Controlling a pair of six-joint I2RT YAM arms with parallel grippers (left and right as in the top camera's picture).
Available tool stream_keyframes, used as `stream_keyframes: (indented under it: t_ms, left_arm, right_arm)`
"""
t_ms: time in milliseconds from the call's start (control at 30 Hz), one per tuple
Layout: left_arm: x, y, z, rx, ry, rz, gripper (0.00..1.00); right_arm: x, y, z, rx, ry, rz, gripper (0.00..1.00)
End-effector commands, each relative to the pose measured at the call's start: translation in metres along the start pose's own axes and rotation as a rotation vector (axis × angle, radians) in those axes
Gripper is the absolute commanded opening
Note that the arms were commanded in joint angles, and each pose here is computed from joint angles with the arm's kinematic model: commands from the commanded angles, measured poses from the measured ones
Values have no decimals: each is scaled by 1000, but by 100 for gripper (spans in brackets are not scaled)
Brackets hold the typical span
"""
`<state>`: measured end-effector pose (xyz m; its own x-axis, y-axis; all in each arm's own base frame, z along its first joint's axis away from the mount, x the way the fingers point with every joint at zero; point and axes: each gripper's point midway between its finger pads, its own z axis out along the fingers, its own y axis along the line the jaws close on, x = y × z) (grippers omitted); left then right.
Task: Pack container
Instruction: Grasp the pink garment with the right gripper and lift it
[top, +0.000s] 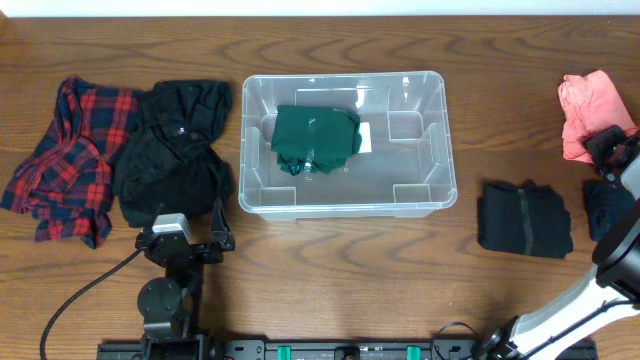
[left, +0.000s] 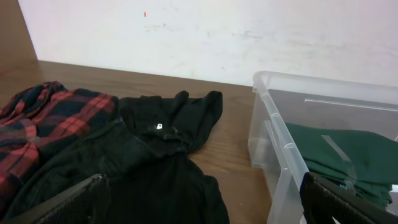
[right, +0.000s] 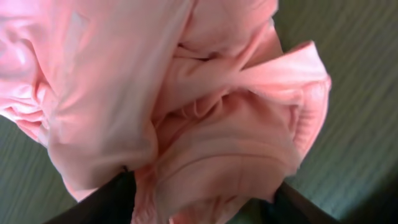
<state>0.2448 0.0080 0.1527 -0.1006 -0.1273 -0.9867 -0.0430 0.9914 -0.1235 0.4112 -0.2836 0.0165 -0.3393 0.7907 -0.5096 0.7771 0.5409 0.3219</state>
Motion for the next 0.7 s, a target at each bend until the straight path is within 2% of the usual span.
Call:
stream_keyframes:
  t_ms: [0,200,433,667]
  left_arm:
    - [16,2,1,-4,48,-13,98]
    - [16,2,1,-4,48,-13,98]
    - [16,2,1,-4,48,-13,98]
    - [16,2,1,-4,48,-13,98]
  right_arm:
    - [7,-6,10,6,16,-9,41]
    - [1,-9,16,7,-14,-64,1]
    - [-8,11,0,-54,8,-94,1]
    - [-47,101,-67,-334,-17,-192,1]
